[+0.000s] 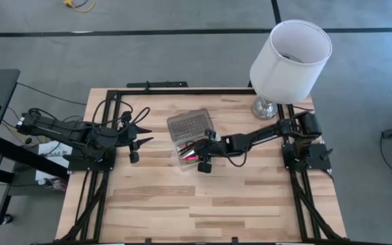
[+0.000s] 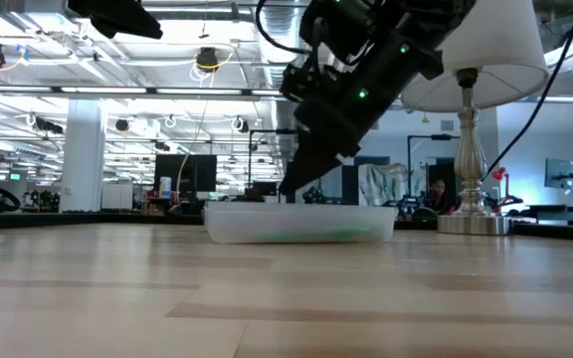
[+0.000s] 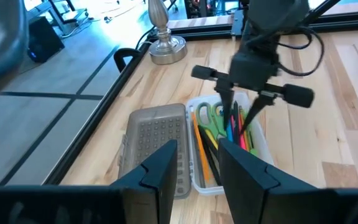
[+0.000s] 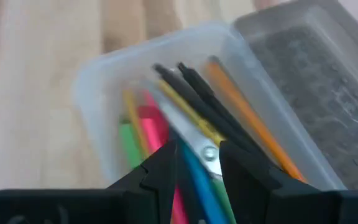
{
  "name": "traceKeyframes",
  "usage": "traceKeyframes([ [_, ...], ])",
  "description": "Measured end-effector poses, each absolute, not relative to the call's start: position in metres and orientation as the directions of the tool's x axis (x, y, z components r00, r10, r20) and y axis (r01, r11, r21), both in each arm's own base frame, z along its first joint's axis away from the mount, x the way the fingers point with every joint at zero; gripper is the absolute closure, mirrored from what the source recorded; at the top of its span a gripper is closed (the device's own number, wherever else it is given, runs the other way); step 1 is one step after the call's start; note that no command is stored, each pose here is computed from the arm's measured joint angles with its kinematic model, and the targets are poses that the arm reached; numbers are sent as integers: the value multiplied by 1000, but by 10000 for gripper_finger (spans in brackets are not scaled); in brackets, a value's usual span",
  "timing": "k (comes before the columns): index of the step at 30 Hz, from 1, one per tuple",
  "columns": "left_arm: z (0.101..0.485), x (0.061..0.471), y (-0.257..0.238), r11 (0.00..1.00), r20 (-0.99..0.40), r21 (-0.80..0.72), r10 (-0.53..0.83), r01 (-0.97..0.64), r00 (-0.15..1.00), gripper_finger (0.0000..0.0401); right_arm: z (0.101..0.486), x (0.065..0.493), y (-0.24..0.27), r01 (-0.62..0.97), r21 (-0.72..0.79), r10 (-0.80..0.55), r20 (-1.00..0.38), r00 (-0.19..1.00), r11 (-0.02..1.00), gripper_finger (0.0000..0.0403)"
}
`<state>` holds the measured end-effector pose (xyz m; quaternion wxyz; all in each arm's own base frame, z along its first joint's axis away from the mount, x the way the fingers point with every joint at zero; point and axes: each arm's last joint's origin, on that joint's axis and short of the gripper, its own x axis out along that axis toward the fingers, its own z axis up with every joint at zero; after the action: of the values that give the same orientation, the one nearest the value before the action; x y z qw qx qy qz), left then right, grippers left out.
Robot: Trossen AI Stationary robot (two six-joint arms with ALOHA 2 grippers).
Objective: Pick & place school supplies into a supply box
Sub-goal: Adjust the black supply box
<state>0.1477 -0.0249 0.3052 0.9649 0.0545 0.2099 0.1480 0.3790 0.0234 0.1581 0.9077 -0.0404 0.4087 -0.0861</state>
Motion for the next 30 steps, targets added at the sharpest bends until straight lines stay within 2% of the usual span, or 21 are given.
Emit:
traceKeyframes([
  [6, 305, 148, -25, 950, -390, 168, 309, -263, 868, 289, 162, 382, 5, 352, -90, -314, -687, 656, 932, 285],
  [13, 305, 148, -25, 948, -388, 175, 315, -267, 866, 289, 164, 382, -16, 523, -41, -418, -655, 630, 852, 285],
  [21, 305, 148, -25, 947, -388, 180, 316, -265, 866, 289, 170, 387, -48, 567, 59, -423, -604, 676, 822, 285],
  [30, 305, 148, -25, 947, -387, 179, 316, -266, 866, 289, 166, 391, -51, 522, 28, -409, -585, 700, 853, 285],
])
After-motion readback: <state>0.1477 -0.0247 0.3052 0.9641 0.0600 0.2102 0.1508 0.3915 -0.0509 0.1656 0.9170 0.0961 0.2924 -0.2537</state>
